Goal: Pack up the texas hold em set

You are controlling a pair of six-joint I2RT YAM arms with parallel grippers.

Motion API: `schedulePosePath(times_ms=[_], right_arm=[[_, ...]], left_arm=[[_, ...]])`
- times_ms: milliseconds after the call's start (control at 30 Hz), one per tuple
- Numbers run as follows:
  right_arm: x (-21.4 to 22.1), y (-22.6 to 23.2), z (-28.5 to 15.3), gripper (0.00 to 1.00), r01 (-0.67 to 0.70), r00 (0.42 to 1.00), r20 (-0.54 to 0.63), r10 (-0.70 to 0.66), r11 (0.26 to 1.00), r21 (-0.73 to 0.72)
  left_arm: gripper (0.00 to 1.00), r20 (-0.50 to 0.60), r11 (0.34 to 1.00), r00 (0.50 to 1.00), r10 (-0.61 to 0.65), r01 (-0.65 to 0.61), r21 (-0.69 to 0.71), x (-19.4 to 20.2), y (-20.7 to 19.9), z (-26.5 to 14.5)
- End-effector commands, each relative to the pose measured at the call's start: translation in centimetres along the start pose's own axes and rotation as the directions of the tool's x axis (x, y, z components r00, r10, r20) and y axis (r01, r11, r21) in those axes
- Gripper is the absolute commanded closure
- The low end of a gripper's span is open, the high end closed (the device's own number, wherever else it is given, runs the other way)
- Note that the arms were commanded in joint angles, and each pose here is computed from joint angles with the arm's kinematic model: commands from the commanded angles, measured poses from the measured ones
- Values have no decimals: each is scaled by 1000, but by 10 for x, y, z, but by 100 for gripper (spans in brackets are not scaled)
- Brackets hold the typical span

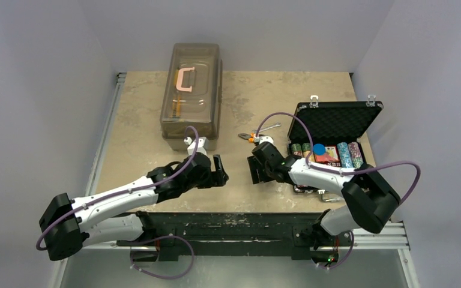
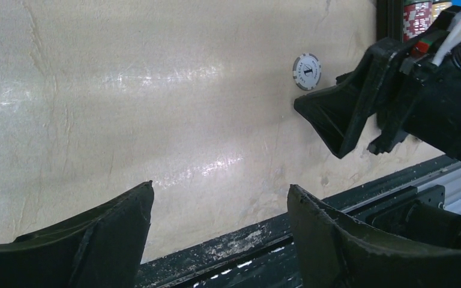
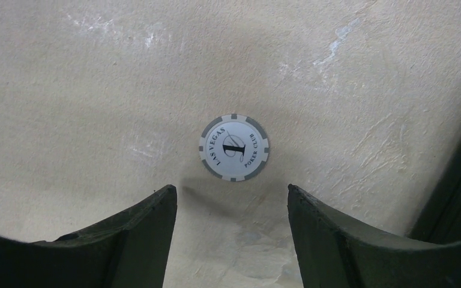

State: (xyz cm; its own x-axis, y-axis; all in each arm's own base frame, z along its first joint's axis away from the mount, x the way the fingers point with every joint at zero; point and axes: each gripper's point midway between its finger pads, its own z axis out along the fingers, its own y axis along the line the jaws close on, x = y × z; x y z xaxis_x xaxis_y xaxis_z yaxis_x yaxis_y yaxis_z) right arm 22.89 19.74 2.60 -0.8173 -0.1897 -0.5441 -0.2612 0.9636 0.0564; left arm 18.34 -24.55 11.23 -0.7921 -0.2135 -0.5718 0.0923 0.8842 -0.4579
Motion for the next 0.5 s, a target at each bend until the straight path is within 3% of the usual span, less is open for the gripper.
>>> schedulePosePath(times_ms=[0,167,300,467], right_arm=[[-26,6,6,36,-31,997,72,30,999,19],[-27,6,13,40,-33,997,66,31,999,36],[-29,2,14,49,-37,997,70,33,997,62],[-28,-1,16,50,-29,997,67,23,996,81]], left_arm=[[20,20,998,1000,13,-14,68,-2,-8,-3],[20,15,998,1000,24,-25,64,1,-3,-4],[20,20,998,999,31,-32,53,1,1,-5],[19,25,998,999,29,-31,60,0,0,-6]])
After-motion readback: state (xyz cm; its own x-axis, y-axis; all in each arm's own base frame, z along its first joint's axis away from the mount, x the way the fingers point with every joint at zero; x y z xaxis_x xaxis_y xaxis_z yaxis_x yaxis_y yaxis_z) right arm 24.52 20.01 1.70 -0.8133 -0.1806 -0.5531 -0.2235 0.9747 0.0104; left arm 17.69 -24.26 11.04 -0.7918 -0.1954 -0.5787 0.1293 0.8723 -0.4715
